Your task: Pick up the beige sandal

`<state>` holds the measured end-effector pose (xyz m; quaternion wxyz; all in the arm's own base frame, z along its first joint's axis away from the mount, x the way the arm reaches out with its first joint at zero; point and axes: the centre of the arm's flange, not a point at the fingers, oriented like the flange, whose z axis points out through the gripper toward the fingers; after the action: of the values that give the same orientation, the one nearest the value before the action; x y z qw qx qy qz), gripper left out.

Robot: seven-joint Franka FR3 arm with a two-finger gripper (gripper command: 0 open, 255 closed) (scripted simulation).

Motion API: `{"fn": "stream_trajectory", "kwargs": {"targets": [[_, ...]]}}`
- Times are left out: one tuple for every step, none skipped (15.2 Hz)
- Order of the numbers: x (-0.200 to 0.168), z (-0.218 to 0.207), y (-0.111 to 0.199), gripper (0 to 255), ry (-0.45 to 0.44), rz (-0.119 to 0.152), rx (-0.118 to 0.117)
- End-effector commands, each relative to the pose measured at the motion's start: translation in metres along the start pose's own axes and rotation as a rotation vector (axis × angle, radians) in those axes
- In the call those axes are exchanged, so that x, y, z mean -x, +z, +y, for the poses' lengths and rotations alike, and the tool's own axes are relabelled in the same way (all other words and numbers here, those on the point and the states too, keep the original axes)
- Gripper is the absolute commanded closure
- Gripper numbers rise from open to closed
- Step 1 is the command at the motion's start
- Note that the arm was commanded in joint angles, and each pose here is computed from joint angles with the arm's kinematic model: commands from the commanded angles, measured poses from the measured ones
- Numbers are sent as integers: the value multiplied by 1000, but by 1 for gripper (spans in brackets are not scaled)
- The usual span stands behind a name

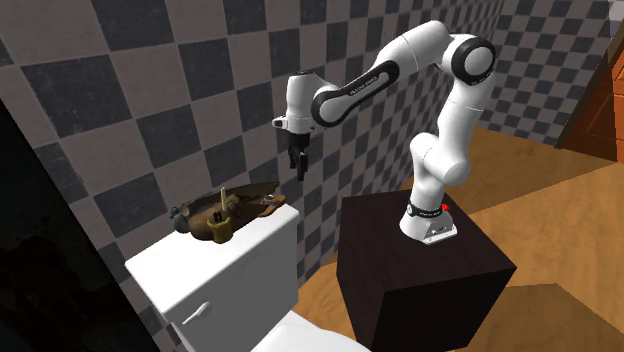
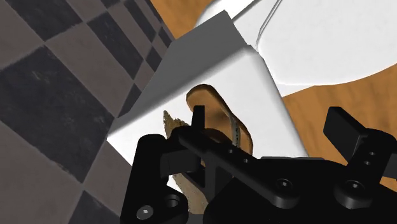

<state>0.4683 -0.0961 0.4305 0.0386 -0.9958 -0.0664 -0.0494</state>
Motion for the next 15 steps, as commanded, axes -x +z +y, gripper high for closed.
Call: {"fn": "stream_trajectory", "kwargs": {"targets": [[-10,12,25,0,-16,-16,-2],[-15,17,36,0,-23,-24,-3],[-20,22,48,0,-30,-32,-4],[-26,27,59,0,-37,-40,-5],[-31,32,71,0,-44,-48,-7],[-36,37,83,0,-52,-56,-8],[-41,42,95,0,-59,-64,-9],[-42,44,98,0,-61,-66,-10],[-42,44,103,0,-61,-66,-10],[-41,44,109,0,-61,-66,-10],[-40,45,114,0,-61,-66,-10],[-40,45,119,0,-61,-66,-10],[-39,45,124,0,-61,-66,-10],[-39,46,130,0,-61,-66,-10],[-38,46,138,0,-61,-66,-10]]}}
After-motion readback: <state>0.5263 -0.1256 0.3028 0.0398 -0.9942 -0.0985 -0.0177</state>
